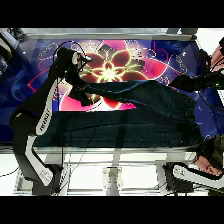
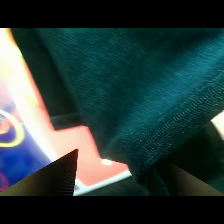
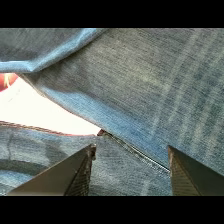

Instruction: Fold the clothes and pants, and hang the long-sleeved shirts on hangers.

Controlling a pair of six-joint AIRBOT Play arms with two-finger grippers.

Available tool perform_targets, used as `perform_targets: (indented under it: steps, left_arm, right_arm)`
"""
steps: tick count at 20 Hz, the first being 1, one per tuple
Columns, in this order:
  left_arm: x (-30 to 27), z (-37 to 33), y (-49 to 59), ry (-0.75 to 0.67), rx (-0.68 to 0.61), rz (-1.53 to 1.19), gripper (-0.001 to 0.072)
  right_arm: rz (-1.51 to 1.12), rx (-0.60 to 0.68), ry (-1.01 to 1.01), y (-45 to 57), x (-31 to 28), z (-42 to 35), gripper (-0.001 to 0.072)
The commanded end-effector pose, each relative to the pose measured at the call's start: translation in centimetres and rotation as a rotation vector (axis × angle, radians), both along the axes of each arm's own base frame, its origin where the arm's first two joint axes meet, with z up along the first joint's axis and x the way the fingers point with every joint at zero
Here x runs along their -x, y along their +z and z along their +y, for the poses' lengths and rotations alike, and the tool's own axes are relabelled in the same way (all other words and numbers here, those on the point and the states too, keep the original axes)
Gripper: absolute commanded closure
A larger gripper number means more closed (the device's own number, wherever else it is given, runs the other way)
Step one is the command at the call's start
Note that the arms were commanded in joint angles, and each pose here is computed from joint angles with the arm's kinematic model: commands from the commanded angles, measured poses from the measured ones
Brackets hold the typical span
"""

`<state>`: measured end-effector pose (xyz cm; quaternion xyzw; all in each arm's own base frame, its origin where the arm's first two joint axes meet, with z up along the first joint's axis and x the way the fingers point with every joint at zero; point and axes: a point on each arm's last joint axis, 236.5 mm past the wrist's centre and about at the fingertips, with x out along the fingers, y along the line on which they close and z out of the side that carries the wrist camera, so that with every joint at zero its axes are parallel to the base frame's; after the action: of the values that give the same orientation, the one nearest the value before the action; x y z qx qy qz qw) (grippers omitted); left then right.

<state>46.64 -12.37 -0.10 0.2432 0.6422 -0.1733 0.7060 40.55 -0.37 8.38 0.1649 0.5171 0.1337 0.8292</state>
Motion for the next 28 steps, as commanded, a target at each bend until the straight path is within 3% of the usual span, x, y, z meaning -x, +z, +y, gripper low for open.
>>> perform_targets:
  steps: [1, 10, 21, 28]
  left_arm:
    - [2.9, -1.9, -0.6, 0.033, 0.068, 0.084, 0.0224]
    - [5.4, 0.5, -2.2, 0.108, -0.134, 0.071, 0.0224]
    - [15.9, 4.4, -5.8, 0.079, 0.119, -0.28, 0.0224]
    - [12.0, 2.5, -7.3, 0.14, 0.23, -0.411, 0.0232]
  right_arm:
    - [0.006, 0.006, 0.001, -0.1, 0.1, -0.1, 0.02]
    - [0.017, 0.009, 0.009, -0.3, 0.4, -0.1, 0.02]
    - [0.032, 0.033, 0.015, -0.6, 0.7, -0.5, 0.02]
    - [0.03, 0.013, 0.013, -0.4, 0.7, -0.1, 0.02]
